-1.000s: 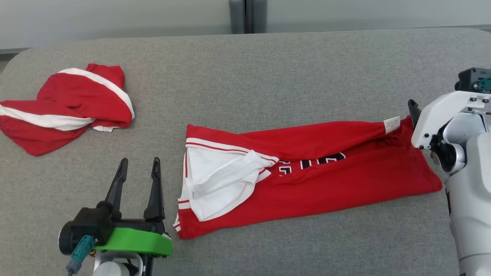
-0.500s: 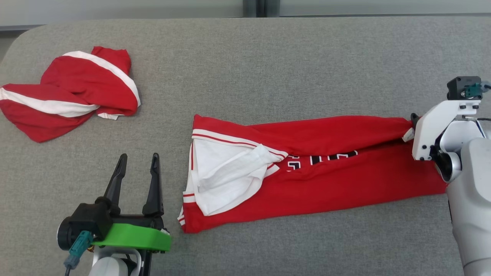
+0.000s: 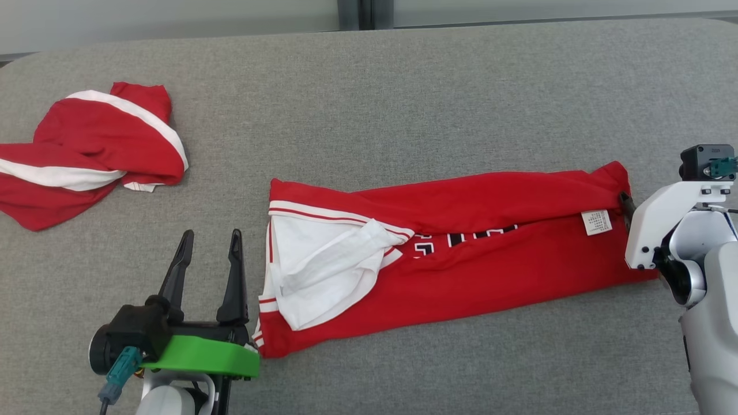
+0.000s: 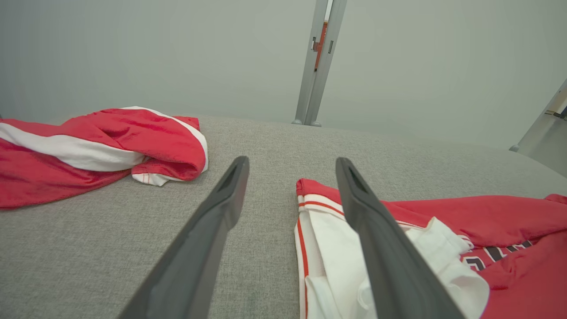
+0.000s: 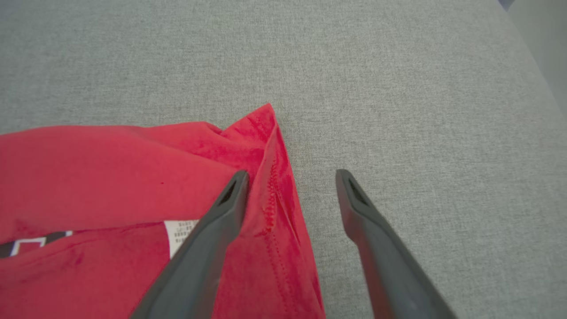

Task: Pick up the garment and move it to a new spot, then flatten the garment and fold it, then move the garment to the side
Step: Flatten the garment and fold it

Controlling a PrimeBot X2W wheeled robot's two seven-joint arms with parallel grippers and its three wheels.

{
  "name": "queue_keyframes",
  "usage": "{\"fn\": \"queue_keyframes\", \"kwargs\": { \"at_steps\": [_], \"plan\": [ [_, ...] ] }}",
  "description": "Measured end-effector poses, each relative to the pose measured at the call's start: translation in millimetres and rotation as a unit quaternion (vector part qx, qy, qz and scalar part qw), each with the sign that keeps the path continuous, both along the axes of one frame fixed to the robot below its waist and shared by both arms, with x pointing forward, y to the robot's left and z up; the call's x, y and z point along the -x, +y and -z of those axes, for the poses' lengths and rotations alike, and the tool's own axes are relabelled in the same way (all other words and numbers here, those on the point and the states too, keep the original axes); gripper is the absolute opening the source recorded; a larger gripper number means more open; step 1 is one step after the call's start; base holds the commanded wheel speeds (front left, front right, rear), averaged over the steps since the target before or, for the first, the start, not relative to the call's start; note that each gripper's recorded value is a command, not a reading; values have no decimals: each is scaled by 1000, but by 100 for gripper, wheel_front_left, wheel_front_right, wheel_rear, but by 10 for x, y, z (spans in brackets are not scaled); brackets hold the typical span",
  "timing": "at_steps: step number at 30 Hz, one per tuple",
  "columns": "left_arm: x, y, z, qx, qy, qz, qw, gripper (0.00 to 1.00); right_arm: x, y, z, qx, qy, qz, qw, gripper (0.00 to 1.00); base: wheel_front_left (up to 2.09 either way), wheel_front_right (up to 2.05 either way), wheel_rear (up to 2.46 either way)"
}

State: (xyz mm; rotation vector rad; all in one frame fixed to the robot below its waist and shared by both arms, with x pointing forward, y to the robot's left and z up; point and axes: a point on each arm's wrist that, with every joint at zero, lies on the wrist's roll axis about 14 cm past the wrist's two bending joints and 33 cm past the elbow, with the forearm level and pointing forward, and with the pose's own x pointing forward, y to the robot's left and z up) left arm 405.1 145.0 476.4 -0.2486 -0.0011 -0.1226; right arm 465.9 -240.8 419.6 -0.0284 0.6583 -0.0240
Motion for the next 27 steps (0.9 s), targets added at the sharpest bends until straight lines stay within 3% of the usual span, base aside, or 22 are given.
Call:
{"fn": "queue_keyframes", "kwargs": {
  "at_steps": [20,21,22,27],
  "plan": [
    [-41,106,27,-4,3,-14,1000,100,153,142,485,-33,107,-20,994,100,0,0,0],
    [-43,109,23,-4,2,-15,1000,100,152,157,492,-34,109,-23,993,17,0,0,0],
    [-44,115,19,-4,1,-15,1000,100,147,173,491,-34,110,-27,993,0,0,0,0],
    [-47,126,-13,-4,-3,-17,1000,100,87,122,406,-29,86,-29,995,0,0,0,0]
  ]
}}
